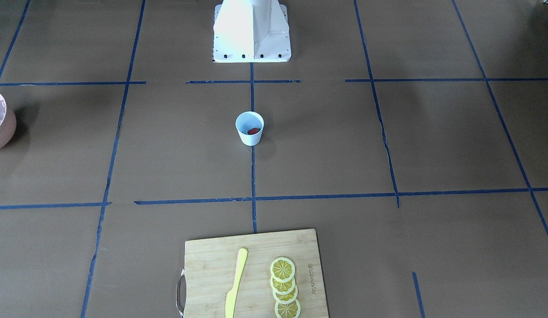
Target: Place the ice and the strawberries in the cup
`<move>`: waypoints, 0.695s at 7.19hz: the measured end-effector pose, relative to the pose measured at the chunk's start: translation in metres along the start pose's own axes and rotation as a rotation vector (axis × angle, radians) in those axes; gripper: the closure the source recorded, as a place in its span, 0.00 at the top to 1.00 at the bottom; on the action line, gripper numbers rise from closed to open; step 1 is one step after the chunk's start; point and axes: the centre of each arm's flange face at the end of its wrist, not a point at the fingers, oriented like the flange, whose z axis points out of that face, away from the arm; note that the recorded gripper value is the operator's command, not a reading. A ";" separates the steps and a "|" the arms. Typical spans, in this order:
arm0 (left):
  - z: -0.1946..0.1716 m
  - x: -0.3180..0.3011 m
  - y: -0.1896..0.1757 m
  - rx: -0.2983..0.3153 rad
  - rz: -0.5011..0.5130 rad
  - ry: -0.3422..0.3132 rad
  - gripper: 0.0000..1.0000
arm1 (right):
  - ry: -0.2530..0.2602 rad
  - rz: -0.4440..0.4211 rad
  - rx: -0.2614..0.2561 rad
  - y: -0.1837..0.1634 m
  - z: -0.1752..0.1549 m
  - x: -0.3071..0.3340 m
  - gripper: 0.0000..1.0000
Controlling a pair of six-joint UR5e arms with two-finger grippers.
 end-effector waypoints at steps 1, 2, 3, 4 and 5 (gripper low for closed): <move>-0.001 0.001 0.000 0.002 0.003 0.000 1.00 | -0.001 0.000 0.000 0.000 0.000 0.000 1.00; -0.001 0.001 -0.001 0.003 0.005 -0.001 1.00 | -0.001 0.000 0.000 0.000 0.000 0.000 1.00; -0.002 0.002 -0.001 0.004 0.006 0.000 1.00 | -0.001 0.000 0.000 0.000 0.000 0.000 1.00; -0.002 0.002 -0.001 0.005 0.007 0.000 1.00 | -0.001 0.000 0.000 0.000 0.000 0.000 1.00; -0.002 0.002 -0.001 0.005 0.008 0.001 1.00 | -0.001 0.000 0.000 0.000 0.000 0.000 1.00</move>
